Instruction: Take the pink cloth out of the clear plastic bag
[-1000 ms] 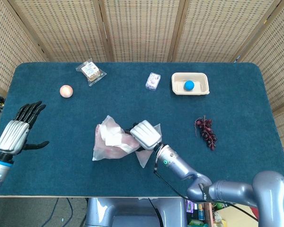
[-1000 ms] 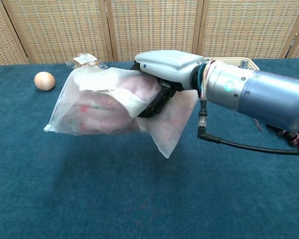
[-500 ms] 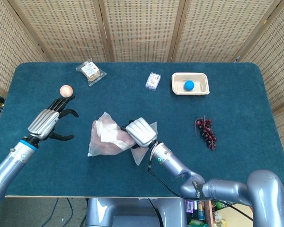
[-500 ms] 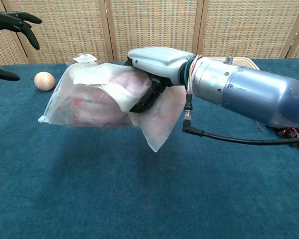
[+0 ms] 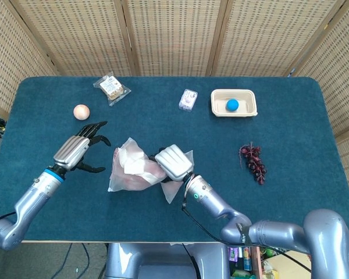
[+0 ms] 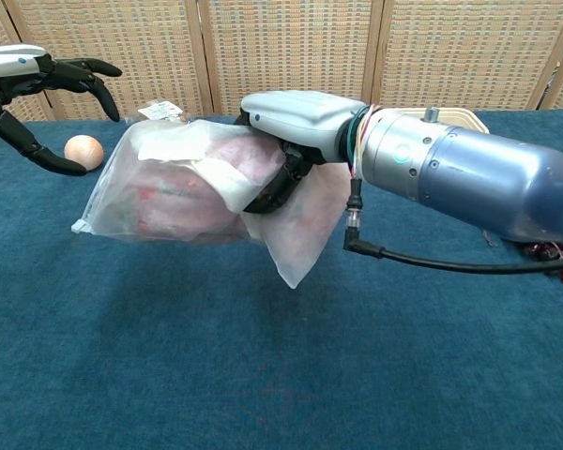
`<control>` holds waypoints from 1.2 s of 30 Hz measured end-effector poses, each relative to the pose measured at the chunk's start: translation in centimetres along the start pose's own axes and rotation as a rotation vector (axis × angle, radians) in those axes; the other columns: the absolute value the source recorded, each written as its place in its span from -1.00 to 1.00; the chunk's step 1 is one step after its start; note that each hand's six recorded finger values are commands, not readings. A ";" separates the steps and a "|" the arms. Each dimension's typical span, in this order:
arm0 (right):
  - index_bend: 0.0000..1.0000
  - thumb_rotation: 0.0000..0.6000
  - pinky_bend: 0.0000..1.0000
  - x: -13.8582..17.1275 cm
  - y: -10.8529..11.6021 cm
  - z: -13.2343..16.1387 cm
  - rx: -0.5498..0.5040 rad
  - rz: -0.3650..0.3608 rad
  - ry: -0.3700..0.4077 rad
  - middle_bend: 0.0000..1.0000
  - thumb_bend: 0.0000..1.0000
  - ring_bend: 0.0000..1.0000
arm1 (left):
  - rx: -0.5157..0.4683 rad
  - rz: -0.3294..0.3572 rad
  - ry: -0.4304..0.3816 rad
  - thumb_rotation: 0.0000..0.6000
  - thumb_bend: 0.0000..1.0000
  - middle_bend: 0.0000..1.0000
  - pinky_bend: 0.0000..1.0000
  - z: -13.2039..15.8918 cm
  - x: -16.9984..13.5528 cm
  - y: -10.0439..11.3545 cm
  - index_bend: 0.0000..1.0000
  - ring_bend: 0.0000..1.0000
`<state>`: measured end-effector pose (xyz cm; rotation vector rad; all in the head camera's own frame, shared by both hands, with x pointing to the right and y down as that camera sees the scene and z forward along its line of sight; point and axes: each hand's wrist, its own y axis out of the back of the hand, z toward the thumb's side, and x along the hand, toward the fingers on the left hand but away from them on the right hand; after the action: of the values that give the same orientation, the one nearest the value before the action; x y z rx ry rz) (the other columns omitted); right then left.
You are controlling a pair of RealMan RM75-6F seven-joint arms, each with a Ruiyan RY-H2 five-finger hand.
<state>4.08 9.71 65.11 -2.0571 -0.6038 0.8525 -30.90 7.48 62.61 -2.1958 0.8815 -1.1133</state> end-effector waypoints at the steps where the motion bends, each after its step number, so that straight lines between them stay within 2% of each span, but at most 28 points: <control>1: 0.19 1.00 0.34 0.0 0.0 0.0 -0.001 0.001 0.000 0.33 0.09 0.04 | -0.005 -0.004 -0.001 1.00 -0.77 -1.00 -1.00 0.2 0.2 -0.2 -0.27 -1.00; 13: 0.19 1.00 0.34 -0.2 0.0 0.0 -0.017 -0.004 -0.009 0.33 0.09 0.04 | -0.048 -0.069 -0.007 1.00 -0.77 -1.00 -1.00 1.6 1.6 -2.1 -0.27 -1.00; 27: 0.19 1.00 0.34 -0.2 0.0 0.1 -0.039 -0.006 -0.018 0.33 0.09 0.04 | -0.039 -0.089 -0.033 1.00 -0.76 -1.00 -1.00 3.4 2.6 -3.3 -0.26 -1.00; 28: 0.19 1.00 0.34 -0.2 0.0 0.1 -0.039 -0.005 -0.018 0.33 0.09 0.04 | -0.039 -0.092 -0.033 1.00 -0.72 -1.00 -1.00 3.5 2.7 -3.4 -0.23 -1.00; 31: 0.19 1.00 0.34 -0.2 -0.1 0.1 -0.042 -0.003 -0.018 0.33 0.09 0.04 | -0.038 -0.096 -0.034 1.00 -0.40 -1.00 -1.00 3.6 2.8 -3.6 -0.06 -1.00; 36: 0.19 1.00 0.34 -0.2 -0.3 0.1 -0.045 0.001 -0.017 0.33 0.09 0.04 | -0.022 -0.100 -0.034 1.00 -0.05 -1.00 -1.00 3.6 3.0 -3.8 0.05 -1.00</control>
<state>3.85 9.80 65.39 -2.0927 -0.6366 0.8652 -25.36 8.30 64.81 -2.2919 0.7803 -1.1133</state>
